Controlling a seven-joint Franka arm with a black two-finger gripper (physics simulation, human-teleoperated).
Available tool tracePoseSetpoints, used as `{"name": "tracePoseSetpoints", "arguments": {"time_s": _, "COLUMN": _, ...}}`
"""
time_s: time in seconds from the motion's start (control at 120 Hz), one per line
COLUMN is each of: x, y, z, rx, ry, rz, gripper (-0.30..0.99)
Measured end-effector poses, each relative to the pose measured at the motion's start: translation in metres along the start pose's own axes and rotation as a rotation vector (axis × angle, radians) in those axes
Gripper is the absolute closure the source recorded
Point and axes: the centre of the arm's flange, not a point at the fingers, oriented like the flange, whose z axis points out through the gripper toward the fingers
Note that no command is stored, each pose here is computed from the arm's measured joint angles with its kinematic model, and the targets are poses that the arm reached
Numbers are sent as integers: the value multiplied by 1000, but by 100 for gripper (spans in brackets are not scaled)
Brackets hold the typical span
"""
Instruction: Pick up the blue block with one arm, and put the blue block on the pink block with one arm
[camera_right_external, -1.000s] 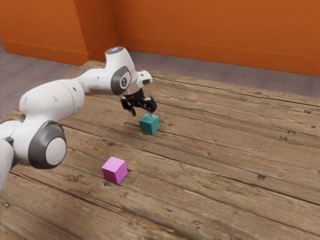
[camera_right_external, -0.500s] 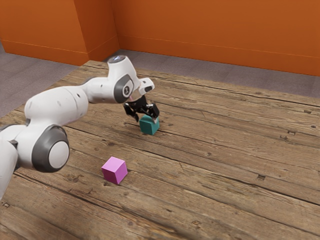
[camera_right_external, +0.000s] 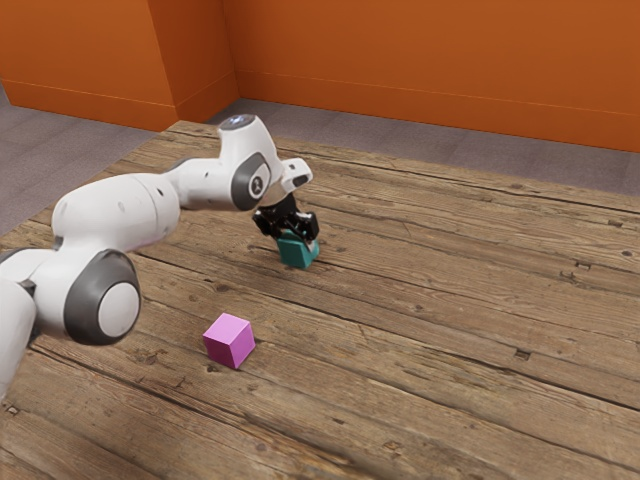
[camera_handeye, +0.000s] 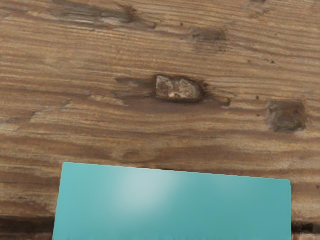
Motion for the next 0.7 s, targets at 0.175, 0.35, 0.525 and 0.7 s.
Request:
{"name": "tracePoseSetpoints", "arguments": {"time_s": 0.175, "x": -17, "y": -1, "z": -29, "rx": 35, "ry": -49, "rz": -4, "gripper": 38}}
{"name": "tracePoseSetpoints", "arguments": {"time_s": 0.35, "x": -43, "y": 0, "z": -49, "rx": 48, "ry": -102, "rz": -12, "gripper": 42}}
{"name": "tracePoseSetpoints", "arguments": {"time_s": 0.525, "x": -67, "y": 8, "z": -89, "rx": 55, "ry": -118, "rz": -11, "gripper": 42}}
{"name": "tracePoseSetpoints", "arguments": {"time_s": 0.7, "x": -116, "y": 16, "z": -108, "rx": 65, "ry": -179, "rz": -13, "gripper": 41}}
